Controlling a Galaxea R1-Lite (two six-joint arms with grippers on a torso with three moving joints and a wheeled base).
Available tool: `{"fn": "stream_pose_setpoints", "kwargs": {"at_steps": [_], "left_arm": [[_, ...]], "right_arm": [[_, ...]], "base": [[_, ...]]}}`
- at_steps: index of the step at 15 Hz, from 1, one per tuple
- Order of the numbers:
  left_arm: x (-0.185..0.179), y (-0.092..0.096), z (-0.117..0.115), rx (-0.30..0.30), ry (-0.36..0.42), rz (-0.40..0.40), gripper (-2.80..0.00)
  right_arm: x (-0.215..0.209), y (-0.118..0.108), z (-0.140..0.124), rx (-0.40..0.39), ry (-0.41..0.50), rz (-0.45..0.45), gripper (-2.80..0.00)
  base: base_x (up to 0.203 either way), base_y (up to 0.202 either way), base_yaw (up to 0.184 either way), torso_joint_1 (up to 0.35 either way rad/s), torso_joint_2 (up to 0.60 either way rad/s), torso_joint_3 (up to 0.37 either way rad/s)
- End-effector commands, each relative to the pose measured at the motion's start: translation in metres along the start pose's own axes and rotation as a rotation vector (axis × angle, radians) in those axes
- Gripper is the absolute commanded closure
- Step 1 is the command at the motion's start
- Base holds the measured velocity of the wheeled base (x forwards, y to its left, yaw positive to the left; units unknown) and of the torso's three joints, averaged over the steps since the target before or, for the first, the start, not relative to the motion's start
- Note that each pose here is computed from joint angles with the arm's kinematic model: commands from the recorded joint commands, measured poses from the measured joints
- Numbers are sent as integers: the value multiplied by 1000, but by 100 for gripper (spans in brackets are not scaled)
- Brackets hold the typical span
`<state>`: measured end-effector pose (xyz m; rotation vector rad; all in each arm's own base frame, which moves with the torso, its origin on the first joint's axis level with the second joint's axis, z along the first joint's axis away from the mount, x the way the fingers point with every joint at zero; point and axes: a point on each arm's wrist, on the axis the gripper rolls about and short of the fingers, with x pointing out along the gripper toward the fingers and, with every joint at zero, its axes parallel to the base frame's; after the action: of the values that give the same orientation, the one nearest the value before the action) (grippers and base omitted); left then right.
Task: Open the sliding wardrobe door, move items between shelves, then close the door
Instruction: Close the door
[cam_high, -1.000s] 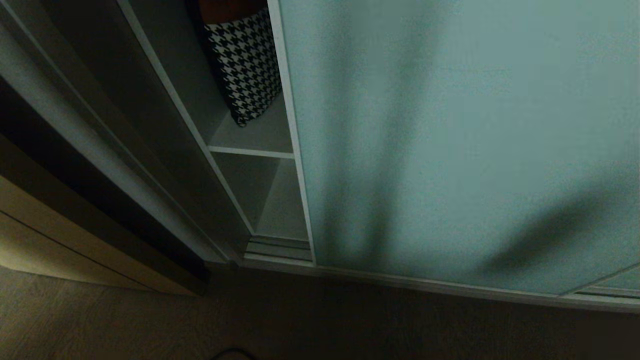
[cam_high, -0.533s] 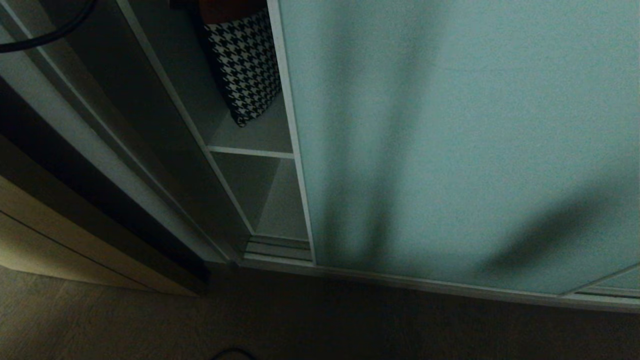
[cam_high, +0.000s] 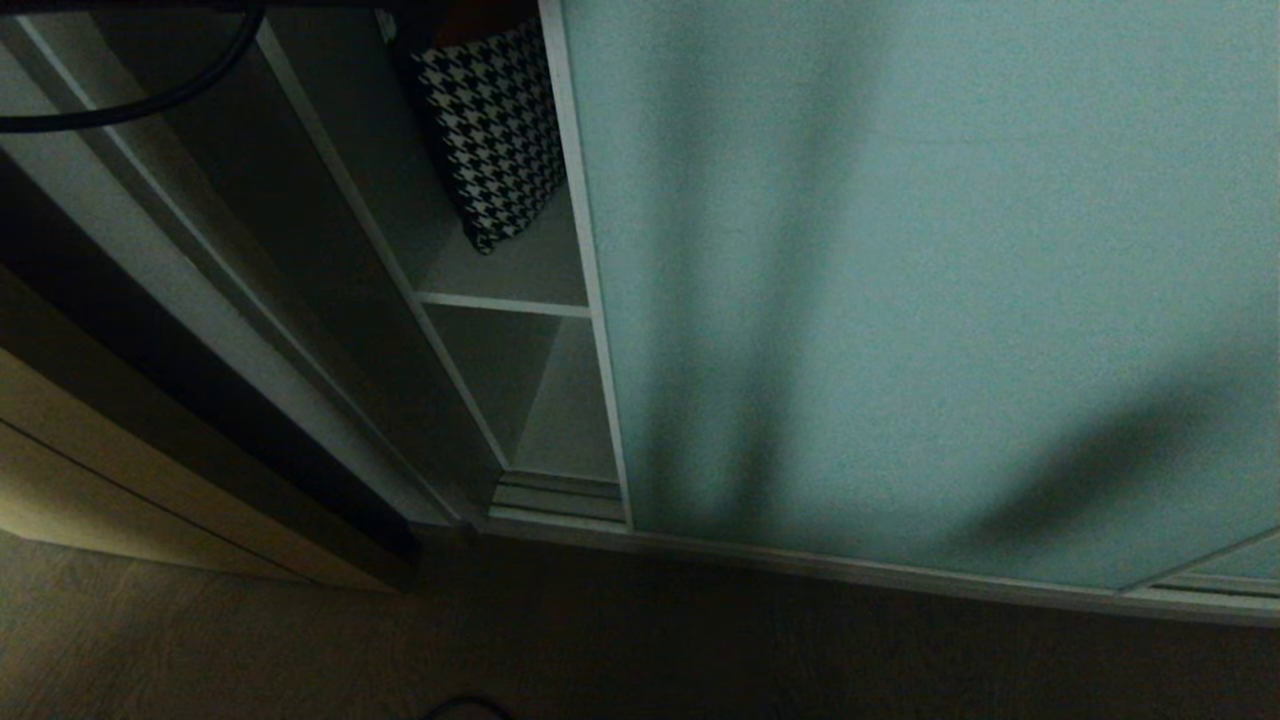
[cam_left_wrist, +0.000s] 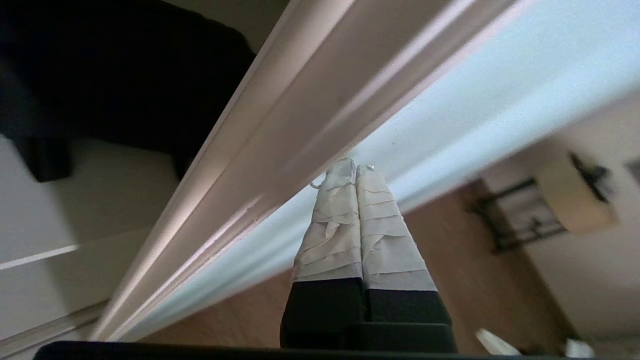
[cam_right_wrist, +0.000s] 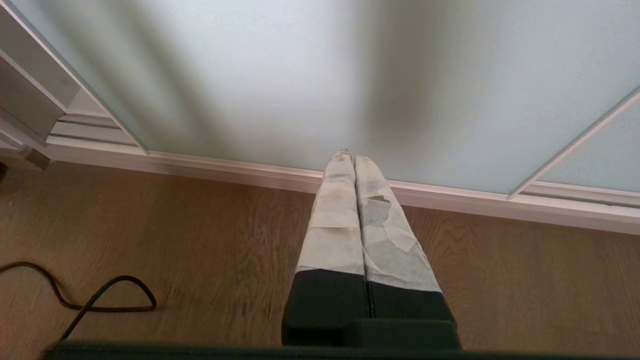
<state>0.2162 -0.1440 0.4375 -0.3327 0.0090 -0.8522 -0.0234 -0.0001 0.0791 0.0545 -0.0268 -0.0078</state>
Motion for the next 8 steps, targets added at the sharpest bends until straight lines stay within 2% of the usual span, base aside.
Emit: {"fn": "stream_pose_setpoints", "kwargs": {"at_steps": [1,8], "left_arm": [[1,1,1,3,-28,51,0],[-20,-7,14,15,-114,123,0]], "right_arm": [[0,0,0,1,-1,-1,0],[0,0,0,0,-1,-1,0]], "base": [[0,0,0,0,0,0],[0,0,0,0,0,0]]}}
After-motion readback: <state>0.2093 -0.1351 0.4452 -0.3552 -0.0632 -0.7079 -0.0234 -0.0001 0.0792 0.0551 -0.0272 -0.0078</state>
